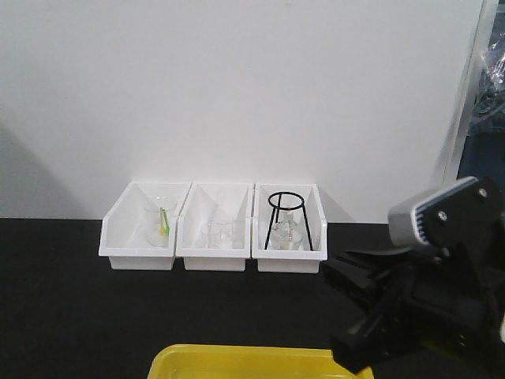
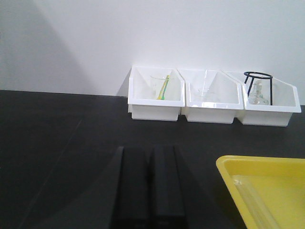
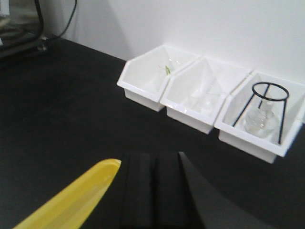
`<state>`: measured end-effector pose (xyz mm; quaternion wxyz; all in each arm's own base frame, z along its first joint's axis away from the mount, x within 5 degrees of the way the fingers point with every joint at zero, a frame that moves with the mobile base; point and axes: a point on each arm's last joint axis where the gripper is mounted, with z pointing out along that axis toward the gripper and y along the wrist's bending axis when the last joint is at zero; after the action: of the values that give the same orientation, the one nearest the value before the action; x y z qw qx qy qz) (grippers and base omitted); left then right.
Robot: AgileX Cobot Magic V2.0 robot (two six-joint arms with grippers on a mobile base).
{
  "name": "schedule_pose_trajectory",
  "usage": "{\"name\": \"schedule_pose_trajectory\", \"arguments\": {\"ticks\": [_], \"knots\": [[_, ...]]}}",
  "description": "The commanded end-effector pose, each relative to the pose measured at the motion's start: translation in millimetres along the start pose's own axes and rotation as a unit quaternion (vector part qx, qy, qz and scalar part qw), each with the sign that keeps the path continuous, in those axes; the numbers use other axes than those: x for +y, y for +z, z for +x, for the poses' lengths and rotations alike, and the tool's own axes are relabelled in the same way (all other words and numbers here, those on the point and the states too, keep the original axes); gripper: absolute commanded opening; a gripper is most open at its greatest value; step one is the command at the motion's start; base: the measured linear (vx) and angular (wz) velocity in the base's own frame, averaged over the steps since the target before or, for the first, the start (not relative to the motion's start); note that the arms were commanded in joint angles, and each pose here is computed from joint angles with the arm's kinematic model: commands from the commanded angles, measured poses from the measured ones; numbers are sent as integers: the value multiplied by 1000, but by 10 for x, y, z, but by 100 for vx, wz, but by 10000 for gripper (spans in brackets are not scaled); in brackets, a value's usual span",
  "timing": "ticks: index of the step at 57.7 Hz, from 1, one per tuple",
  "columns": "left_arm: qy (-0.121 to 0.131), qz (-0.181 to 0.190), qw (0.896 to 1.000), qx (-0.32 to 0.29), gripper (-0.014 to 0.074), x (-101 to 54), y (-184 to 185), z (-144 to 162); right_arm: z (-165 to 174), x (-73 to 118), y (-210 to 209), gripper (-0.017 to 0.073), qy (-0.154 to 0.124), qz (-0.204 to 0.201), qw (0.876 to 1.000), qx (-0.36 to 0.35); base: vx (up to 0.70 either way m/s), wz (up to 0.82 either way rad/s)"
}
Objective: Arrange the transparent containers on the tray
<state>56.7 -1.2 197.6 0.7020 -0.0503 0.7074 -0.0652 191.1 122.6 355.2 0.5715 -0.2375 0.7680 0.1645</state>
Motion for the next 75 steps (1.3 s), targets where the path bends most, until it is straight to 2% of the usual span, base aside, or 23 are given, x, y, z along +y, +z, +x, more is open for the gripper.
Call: {"name": "schedule_pose_trajectory", "arguments": {"ticks": [1,4,9,20,27,34,45,49,75], "knots": [[-4,7,1000,-30,-6,4,2,37,-1,-140,-246,-13,25,41,998,-43,0,0],[-4,7,1000,-30,-6,4,2,37,157,-231,-374,-13,51,67,995,-46,0,0],[-4,7,1000,-30,-6,4,2,37,403,-330,-602,-13,60,109,990,-62,0,0],[-4,7,1000,-30,-6,4,2,37,947,-405,-1041,-13,30,208,974,-87,0,0],[-4,7,1000,-30,-6,4,2,37,1322,-397,-1203,-13,29,267,959,-89,0,0],[-4,7,1000,-30,-6,4,2,37,1634,-363,-1270,-13,34,304,947,-95,0,0],[-4,7,1000,-30,-6,4,2,37,2085,-286,-1248,-13,29,314,941,-124,0,0],[-4,7,1000,-30,-6,4,2,37,2103,-279,-1265,-13,38,316,941,-114,0,0],[-4,7,1000,-30,-6,4,2,37,2119,-285,-1253,-13,42,316,942,-102,0,0]]}}
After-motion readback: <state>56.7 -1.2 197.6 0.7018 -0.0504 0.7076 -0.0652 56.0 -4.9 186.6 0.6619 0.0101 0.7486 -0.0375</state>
